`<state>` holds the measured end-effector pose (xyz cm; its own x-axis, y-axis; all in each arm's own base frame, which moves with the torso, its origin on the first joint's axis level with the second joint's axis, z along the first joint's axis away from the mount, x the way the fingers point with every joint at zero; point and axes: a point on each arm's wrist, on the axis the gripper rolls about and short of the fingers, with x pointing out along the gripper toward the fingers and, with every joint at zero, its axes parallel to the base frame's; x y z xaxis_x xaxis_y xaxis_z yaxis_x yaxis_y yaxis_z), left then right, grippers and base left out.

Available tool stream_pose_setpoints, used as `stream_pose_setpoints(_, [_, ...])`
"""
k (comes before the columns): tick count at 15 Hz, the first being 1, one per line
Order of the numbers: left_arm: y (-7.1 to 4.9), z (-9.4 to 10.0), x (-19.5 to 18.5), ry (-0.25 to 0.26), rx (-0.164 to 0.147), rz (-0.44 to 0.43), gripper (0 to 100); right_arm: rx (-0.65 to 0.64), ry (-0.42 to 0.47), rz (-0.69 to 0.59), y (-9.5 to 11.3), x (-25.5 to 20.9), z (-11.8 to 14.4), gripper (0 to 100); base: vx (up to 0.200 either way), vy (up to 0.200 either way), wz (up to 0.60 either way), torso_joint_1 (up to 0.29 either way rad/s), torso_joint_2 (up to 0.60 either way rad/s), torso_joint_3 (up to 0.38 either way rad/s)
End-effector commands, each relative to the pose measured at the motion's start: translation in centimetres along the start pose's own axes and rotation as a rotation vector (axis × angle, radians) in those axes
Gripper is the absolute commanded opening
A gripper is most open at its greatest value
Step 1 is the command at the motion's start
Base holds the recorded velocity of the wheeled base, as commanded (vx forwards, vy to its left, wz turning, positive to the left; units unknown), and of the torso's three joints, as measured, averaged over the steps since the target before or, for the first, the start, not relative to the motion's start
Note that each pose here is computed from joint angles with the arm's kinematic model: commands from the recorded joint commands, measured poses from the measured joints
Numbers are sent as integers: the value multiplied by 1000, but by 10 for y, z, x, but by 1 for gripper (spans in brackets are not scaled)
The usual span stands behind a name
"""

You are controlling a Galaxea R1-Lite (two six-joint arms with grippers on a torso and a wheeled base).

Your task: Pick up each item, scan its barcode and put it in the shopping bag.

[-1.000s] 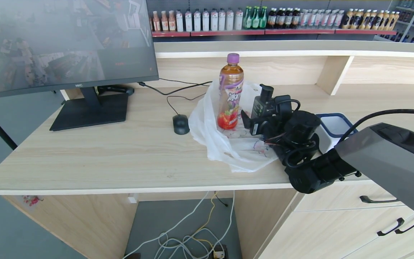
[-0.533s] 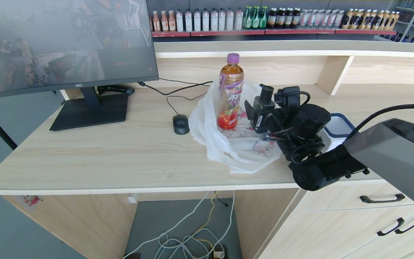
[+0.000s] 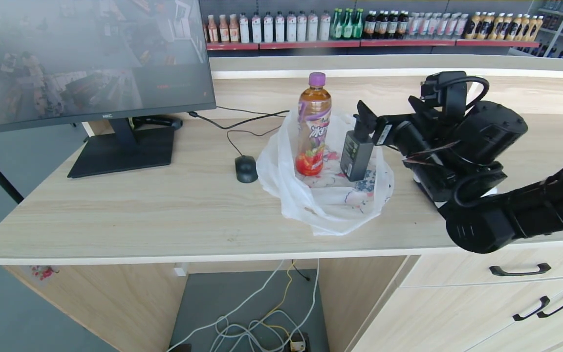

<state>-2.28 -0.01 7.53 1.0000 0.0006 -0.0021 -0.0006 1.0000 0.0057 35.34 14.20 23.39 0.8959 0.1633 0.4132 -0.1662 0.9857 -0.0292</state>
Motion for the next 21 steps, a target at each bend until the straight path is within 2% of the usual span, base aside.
stream_pose_setpoints(1, [0, 0, 0, -1, 0, 1, 100, 8, -46, -10, -17, -41, 52, 100, 0, 0, 0, 0, 0, 0])
stream_pose_setpoints(3, [0, 0, 0, -1, 0, 1, 100, 5, -27, -3, -26, -80, 69, 100, 0, 0, 0, 0, 0, 0])
stream_pose_setpoints(5, [0, 0, 0, -1, 3, -1, 100, 11, 35, 66, -29, -146, 76, 100, 0, 0, 0, 0, 0, 0])
stream_pose_setpoints(8, [0, 0, 0, -1, 5, -1, 100, -11, 162, 100, -44, -230, 58, 100, 0, 0, 0, 0, 0, 0])
stream_pose_setpoints(10, [0, 0, 0, -1, 5, -1, 100, -11, 229, 105, -50, -263, 45, 100, 0, 0, 0, 0, 0, 0])
stream_pose_setpoints(14, [0, 0, 0, -1, 3, -1, 100, 21, 285, 102, -54, -279, 44, 100, 0, 0, 0, 0, 0, 0])
stream_pose_setpoints(16, [0, 0, 0, -1, 5, -1, 100, 23, 368, 160, -58, -309, 45, 100, 0, 0, 0, 0, 0, 0])
stream_pose_setpoints(18, [0, 0, 0, -1, 5, -1, 100, 2, 518, 235, -71, -364, 33, 100, 0, 0, 0, 0, 0, 0])
stream_pose_setpoints(19, [0, 0, 0, -1, 5, -1, 100, 0, 531, 286, -79, -393, 24, 100, 0, 0, 0, 0, 0, 0])
stream_pose_setpoints(20, [0, 0, 0, -1, 5, -1, 100, 5, 509, 349, -87, -415, 18, 100, 0, 0, 0, 0, 0, 0])
stream_pose_setpoints(21, [0, 0, 0, -1, 3, -1, 100, 13, 495, 356, -90, -417, 25, 100, 0, 0, 0, 0, 0, 0])
